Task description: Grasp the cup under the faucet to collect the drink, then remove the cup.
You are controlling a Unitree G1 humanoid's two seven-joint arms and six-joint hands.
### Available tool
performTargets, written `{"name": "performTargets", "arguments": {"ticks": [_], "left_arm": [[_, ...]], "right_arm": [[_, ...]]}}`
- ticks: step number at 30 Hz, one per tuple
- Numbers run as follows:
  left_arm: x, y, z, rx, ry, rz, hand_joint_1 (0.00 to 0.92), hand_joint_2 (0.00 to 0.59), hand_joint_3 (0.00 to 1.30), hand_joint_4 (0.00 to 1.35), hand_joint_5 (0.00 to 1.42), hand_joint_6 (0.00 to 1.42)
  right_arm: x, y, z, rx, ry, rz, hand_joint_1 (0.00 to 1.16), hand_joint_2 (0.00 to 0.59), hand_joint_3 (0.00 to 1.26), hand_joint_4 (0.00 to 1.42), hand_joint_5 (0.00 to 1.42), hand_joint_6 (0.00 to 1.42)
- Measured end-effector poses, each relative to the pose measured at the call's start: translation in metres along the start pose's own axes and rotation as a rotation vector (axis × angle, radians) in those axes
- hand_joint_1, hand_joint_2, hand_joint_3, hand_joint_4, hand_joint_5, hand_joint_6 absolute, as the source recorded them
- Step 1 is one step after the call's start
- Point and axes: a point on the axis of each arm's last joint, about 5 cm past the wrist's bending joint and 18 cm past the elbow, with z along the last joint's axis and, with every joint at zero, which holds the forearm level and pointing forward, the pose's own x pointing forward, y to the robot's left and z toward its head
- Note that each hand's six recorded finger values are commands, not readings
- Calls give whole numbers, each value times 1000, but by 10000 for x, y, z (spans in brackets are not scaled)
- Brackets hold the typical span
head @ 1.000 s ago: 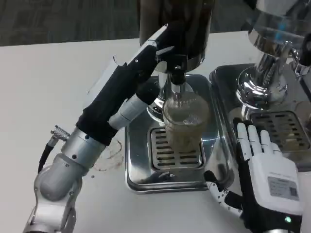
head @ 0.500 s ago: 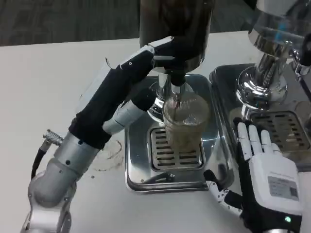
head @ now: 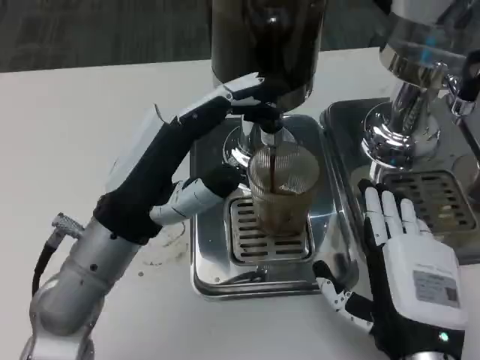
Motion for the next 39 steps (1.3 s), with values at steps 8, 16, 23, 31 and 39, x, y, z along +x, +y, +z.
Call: {"name": "performTargets", "arguments": {"ticks": [8, 16, 23, 31, 39], "left_arm": [[-1, 0, 0, 2, 1, 4, 0, 117, 312, 191, 393, 307], [-9, -1, 0, 3, 4, 1, 0, 120, 312, 191, 393, 307], [-17, 0, -1, 1, 6, 1, 0, 125, 316, 191, 393, 308], [-19, 7, 0, 4, 7, -1, 0, 128, 321, 192, 380, 299], [-25, 26, 0, 9, 13, -5, 0, 134, 325, 194, 377, 297]], "right_arm": [[127, -54, -101, 299, 22, 36, 535, 252, 0, 0, 0, 158], [382, -80, -143, 526, -33, 109, 568, 212, 0, 0, 0, 138], [547, -63, -133, 587, -69, 171, 585, 202, 0, 0, 0, 101], [637, -25, -109, 625, -76, 203, 597, 194, 0, 0, 0, 85], [732, -14, -97, 629, -94, 219, 600, 194, 0, 0, 0, 78]]}}
